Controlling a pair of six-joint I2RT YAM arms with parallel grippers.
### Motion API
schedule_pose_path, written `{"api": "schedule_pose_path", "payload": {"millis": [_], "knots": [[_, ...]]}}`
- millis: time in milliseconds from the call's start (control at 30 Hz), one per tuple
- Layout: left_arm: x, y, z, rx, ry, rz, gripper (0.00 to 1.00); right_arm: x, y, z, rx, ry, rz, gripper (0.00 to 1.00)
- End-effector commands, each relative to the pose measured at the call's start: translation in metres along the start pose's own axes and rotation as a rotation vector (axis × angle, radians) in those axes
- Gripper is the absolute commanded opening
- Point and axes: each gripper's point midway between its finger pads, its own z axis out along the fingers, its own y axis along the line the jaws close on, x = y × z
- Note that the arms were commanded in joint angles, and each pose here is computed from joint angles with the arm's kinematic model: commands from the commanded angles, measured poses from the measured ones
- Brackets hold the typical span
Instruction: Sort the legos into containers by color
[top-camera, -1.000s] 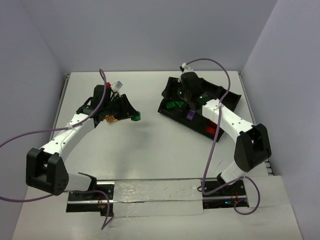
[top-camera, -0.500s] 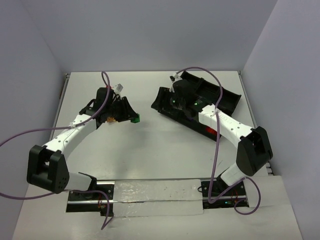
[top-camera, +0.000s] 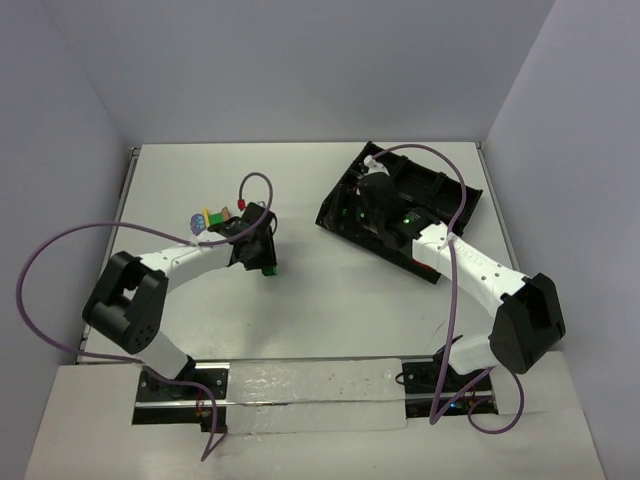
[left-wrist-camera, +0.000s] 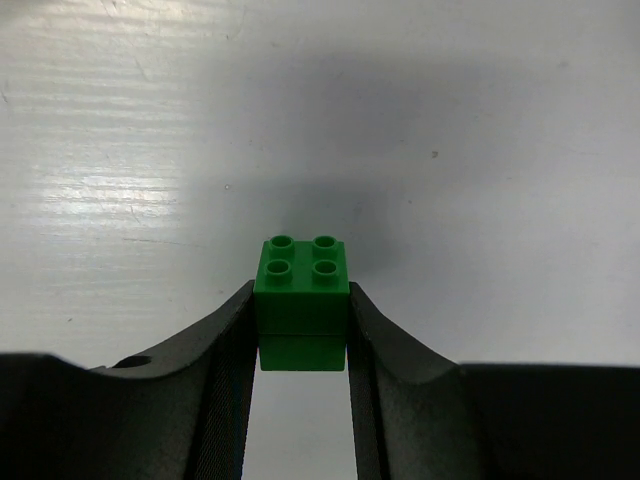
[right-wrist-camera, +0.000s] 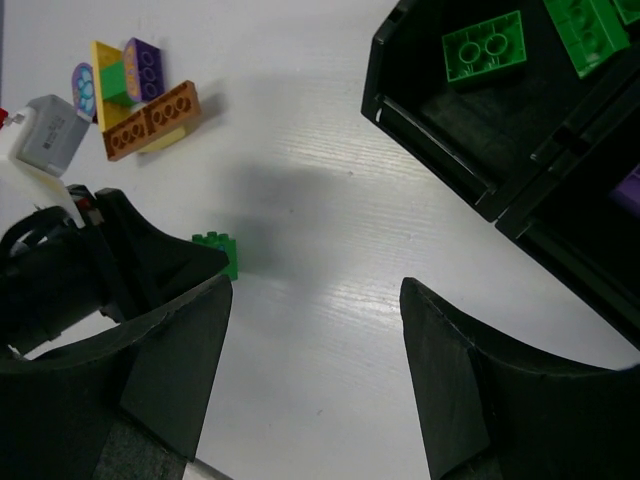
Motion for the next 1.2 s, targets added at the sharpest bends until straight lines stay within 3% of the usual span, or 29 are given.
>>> {"api": "schedule_pose_path", "payload": {"millis": [0, 67, 133, 200, 300, 433, 567, 667, 933, 1167], "knots": [[-0.005, 0.0, 0.007, -0.097, -0.061, 0.027, 0.02, -0.003, -0.009, -0.005, 0.038, -0.021, -0.014, 0.76], [-0.002, -0.001, 0.01, -0.117, -0.056, 0.04, 0.09, -0.002, -0.01, -0.004, 0.039, -0.018, -0.012, 0.76], [0.0, -0.003, 0.011, -0.128, -0.05, 0.052, 0.28, 0.0, -0.011, -0.002, 0.042, -0.015, -0.012, 0.76], [0.003, -0.005, 0.011, -0.135, -0.044, 0.064, 0.58, 0.002, -0.012, 0.001, 0.043, -0.01, -0.01, 0.76], [0.005, -0.012, 0.006, -0.116, -0.044, 0.076, 0.83, 0.004, -0.011, 0.004, 0.037, 0.0, -0.007, 0.76], [0.009, -0.021, -0.002, -0.088, -0.035, 0.09, 0.94, 0.005, -0.008, 0.004, 0.024, 0.001, -0.004, 0.76], [0.014, -0.024, -0.007, -0.073, -0.036, 0.096, 0.87, 0.007, -0.009, 0.004, 0.024, 0.003, -0.005, 0.76], [0.016, -0.024, -0.009, -0.074, -0.043, 0.122, 0.75, 0.009, -0.01, 0.004, 0.027, 0.01, -0.009, 0.76], [0.014, -0.02, -0.006, -0.091, -0.048, 0.21, 0.79, 0.009, -0.011, 0.005, 0.029, 0.012, -0.014, 0.76], [0.011, -0.026, -0.009, -0.066, -0.049, 0.222, 0.58, 0.008, -0.009, 0.005, 0.024, 0.009, -0.001, 0.76]]}}
